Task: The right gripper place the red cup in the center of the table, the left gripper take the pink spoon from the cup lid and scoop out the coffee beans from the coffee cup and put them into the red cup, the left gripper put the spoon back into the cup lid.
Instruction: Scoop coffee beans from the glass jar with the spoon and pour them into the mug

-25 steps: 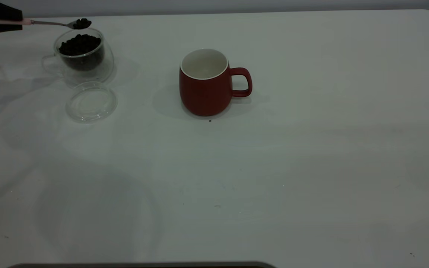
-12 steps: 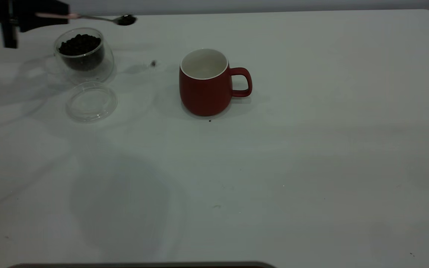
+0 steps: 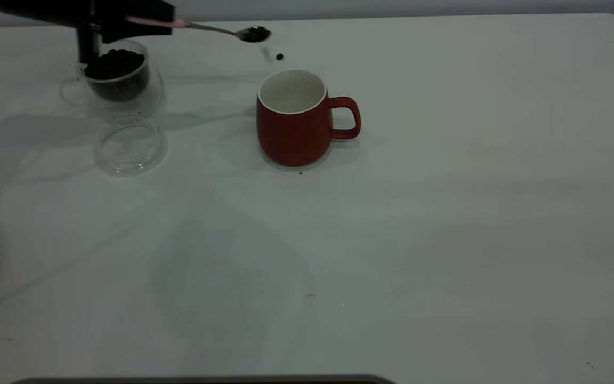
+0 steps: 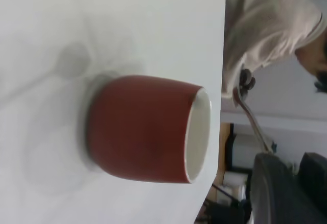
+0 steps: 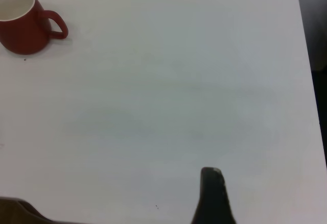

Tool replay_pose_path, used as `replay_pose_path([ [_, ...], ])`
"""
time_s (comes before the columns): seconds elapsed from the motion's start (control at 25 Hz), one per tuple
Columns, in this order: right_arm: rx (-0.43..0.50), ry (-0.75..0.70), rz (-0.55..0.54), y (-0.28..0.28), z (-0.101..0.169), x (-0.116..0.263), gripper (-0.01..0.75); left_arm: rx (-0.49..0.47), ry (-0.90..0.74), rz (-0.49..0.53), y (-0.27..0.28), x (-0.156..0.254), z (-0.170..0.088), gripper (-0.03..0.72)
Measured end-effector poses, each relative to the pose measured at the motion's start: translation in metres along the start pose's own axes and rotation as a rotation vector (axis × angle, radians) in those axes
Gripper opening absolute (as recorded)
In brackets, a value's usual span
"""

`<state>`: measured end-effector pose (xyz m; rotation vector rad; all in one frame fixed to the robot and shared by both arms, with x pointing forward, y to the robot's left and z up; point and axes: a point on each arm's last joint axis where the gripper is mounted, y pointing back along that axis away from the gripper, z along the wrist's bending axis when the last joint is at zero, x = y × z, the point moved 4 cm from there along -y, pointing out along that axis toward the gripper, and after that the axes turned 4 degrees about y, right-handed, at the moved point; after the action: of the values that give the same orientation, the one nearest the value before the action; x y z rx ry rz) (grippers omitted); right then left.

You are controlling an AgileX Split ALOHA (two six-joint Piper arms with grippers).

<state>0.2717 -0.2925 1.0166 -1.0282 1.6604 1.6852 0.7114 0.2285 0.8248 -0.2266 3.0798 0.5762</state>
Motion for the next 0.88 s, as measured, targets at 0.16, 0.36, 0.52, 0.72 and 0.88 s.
replay_pose_path([
  [0.16, 0.000, 0.000, 0.000, 0.000, 0.000, 0.000, 0.590, -0.007, -0.033, 0.053, -0.020, 0.008, -0.007, 0.115],
  [0.36, 0.000, 0.000, 0.000, 0.000, 0.000, 0.000, 0.590, -0.040, -0.071, 0.123, -0.038, 0.019, -0.009, 0.115],
  [0.52, 0.000, 0.000, 0.000, 0.000, 0.000, 0.000, 0.590, -0.046, -0.110, 0.135, -0.039, 0.021, -0.009, 0.115],
  [0.72, 0.000, 0.000, 0.000, 0.000, 0.000, 0.000, 0.590, -0.057, -0.206, 0.122, -0.041, 0.019, -0.007, 0.115],
  [0.88, 0.000, 0.000, 0.000, 0.000, 0.000, 0.000, 0.590, -0.091, -0.313, 0.102, -0.042, 0.015, -0.003, 0.115],
])
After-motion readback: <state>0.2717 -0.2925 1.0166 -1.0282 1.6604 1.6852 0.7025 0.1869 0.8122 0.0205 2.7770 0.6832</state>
